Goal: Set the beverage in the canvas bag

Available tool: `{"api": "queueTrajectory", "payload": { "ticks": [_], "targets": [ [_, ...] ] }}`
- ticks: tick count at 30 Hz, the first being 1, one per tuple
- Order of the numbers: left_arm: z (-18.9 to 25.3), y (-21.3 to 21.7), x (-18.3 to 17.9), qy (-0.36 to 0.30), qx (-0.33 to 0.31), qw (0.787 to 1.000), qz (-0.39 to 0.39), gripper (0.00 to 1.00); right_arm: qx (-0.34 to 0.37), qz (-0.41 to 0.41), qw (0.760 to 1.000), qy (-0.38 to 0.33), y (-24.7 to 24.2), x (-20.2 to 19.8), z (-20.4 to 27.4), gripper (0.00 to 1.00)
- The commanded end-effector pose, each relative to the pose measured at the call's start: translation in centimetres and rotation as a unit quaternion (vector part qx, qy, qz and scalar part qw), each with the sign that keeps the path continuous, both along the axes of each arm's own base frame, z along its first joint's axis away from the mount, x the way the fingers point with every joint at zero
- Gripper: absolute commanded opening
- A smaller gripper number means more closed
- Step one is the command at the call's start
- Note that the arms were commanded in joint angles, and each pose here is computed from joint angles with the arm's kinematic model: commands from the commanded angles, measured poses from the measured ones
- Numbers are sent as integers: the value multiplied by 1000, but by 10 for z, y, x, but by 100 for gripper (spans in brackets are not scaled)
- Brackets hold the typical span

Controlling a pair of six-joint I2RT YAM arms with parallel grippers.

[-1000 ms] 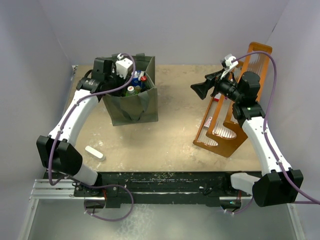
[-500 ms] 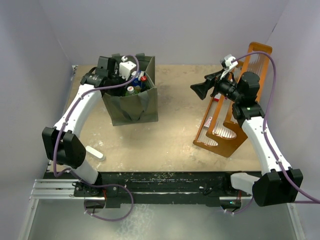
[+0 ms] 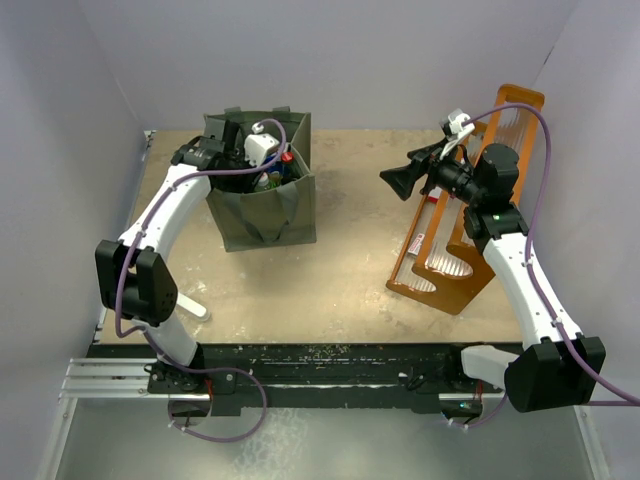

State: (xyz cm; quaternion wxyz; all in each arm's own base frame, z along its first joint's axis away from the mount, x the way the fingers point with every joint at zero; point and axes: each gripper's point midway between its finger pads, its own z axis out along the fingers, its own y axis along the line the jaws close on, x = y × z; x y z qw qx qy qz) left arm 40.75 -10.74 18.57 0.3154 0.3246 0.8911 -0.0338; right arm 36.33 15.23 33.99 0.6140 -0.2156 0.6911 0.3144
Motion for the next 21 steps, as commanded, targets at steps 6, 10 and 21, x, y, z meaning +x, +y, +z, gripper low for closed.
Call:
{"api": "queueTrajectory", "payload": {
  "ticks": [6,10,21],
  "targets": [
    [16,3,10,-39,7,999,-14,18,7,7,1000,-24,2,1,15,98],
    [7,3,8,-30,8,999,-13,21,7,6,1000,-24,1,0,16,98],
    [-8,2,3,-8,4,1000,-10,35,6,4,1000,-25,1,0,16,98]
  ]
}}
